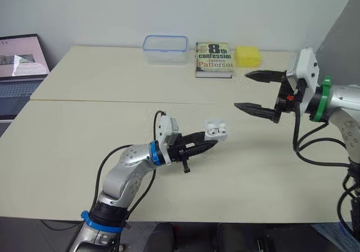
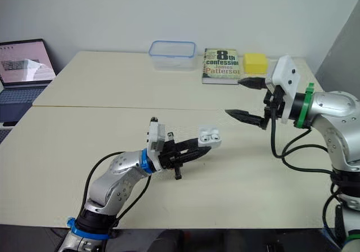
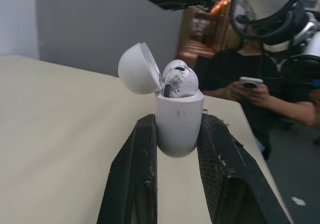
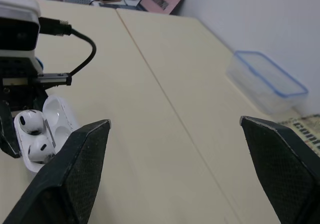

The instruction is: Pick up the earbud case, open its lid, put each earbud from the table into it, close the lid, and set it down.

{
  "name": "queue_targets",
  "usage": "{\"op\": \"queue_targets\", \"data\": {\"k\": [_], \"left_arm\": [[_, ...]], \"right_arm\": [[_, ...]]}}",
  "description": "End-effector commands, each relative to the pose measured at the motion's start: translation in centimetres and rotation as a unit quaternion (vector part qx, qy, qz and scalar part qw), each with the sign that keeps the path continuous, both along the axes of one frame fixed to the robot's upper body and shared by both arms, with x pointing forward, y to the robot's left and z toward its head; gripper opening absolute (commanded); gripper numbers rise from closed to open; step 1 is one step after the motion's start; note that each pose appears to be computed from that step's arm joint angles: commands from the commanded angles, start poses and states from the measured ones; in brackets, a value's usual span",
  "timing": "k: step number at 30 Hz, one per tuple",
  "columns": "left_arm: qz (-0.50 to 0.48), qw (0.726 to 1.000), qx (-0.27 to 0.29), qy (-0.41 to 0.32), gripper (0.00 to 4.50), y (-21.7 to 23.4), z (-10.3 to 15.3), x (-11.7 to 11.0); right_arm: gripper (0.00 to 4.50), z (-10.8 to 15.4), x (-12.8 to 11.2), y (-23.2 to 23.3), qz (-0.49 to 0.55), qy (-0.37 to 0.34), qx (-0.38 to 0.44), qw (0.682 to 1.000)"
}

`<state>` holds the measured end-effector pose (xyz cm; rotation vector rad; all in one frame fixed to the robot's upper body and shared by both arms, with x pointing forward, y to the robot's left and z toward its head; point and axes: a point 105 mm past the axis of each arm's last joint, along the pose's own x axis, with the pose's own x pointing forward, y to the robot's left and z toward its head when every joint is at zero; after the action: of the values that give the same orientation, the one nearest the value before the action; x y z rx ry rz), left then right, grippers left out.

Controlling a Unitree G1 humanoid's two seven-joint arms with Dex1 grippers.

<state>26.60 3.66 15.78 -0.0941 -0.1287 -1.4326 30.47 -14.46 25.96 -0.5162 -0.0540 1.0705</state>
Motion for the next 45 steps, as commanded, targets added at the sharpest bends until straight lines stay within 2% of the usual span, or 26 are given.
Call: {"op": "queue_targets", "data": {"k": [1,10,11,21,30,33,40,45], "left_arm": [[-0.047,0.999,-0.003,-0.019,0.74,-0.7,0.8,-1.0],[-0.066,0.998,-0.002,-0.020,0.74,-1.3,0.5,-1.7],[-0.068,0.997,0.000,-0.021,0.74,-1.3,0.4,-1.8],[-0.072,0.997,0.015,-0.037,0.74,-0.9,-0.1,-2.2],[-0.075,0.996,0.018,-0.053,0.74,-0.8,-0.3,-2.3],[-0.075,0.995,0.018,-0.056,0.74,-0.9,-0.3,-2.3],[-0.066,0.996,0.013,-0.062,0.74,-1.0,-0.2,-2.0],[-0.065,0.996,0.015,-0.062,0.74,-1.0,-0.4,-2.0]], "right_arm": [[3.43,0.4,-0.8,0.3,0.024,0.004,-0.016,1.000],[0.10,-1.4,0.1,1.1,0.062,0.065,-0.068,0.994],[0.01,-1.5,-0.1,1.5,0.077,0.077,-0.072,0.991],[0.00,-1.9,-2.6,2.8,0.161,0.157,-0.099,0.969],[0.00,-2.7,-5.0,3.1,0.193,0.195,-0.110,0.955],[0.00,-2.3,-4.9,3.5,0.188,0.199,-0.086,0.958],[0.00,-3.0,-5.4,3.1,0.192,0.213,-0.102,0.953],[0.00,-1.0,-4.7,3.9,0.189,0.212,-0.041,0.958]]}}
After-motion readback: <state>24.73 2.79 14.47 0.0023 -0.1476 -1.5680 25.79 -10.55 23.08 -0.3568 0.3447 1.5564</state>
